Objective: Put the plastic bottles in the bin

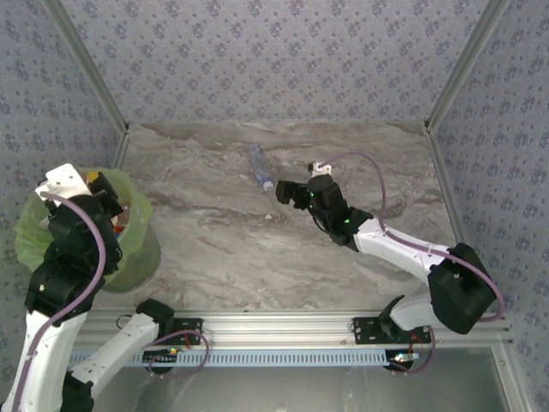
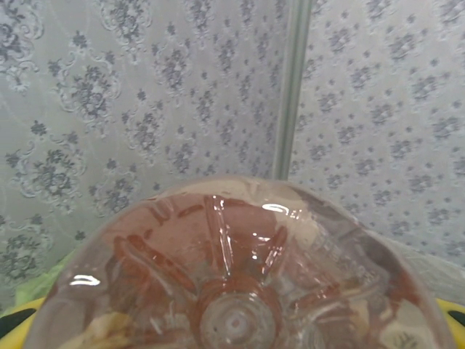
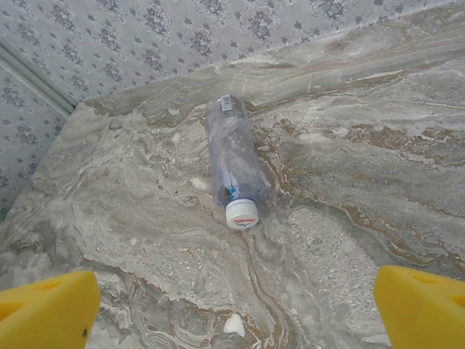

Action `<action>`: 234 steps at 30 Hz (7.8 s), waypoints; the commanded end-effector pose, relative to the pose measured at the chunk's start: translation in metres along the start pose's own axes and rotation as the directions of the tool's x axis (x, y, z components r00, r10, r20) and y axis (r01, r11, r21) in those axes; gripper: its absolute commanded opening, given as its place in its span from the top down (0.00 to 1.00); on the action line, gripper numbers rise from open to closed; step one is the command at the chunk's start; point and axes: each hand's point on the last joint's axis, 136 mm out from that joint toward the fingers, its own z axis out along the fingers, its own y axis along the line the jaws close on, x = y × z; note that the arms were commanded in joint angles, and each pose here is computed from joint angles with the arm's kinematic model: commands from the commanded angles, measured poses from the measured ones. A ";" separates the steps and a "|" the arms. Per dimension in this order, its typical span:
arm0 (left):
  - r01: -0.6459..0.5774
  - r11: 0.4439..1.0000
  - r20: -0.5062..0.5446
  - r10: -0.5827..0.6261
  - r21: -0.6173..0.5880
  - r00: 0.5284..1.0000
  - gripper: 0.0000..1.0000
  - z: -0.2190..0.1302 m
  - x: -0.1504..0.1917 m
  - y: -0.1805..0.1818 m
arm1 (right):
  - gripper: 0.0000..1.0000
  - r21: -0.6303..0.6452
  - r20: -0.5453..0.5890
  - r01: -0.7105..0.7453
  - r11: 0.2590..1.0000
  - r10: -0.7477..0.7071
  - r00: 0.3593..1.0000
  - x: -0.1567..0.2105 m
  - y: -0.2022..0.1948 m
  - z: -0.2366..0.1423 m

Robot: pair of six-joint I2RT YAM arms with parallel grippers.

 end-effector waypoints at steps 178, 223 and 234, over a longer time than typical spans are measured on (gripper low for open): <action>0.032 0.916 -0.177 -0.112 -0.400 0.978 0.58 0.063 0.054 0.077 | 0.01 -0.458 0.169 0.436 0.775 -0.406 0.898 0.008 0.079 -0.074; 0.483 0.790 -0.351 -0.360 0.378 0.864 0.01 0.021 0.018 -0.090 | 0.01 -0.238 0.233 0.372 0.897 -0.319 0.919 -0.032 0.033 -0.073; 0.072 0.828 -0.241 0.077 0.556 0.967 0.01 0.034 0.075 -0.219 | 0.01 0.161 0.248 0.198 0.967 -0.234 0.940 -0.058 -0.085 -0.097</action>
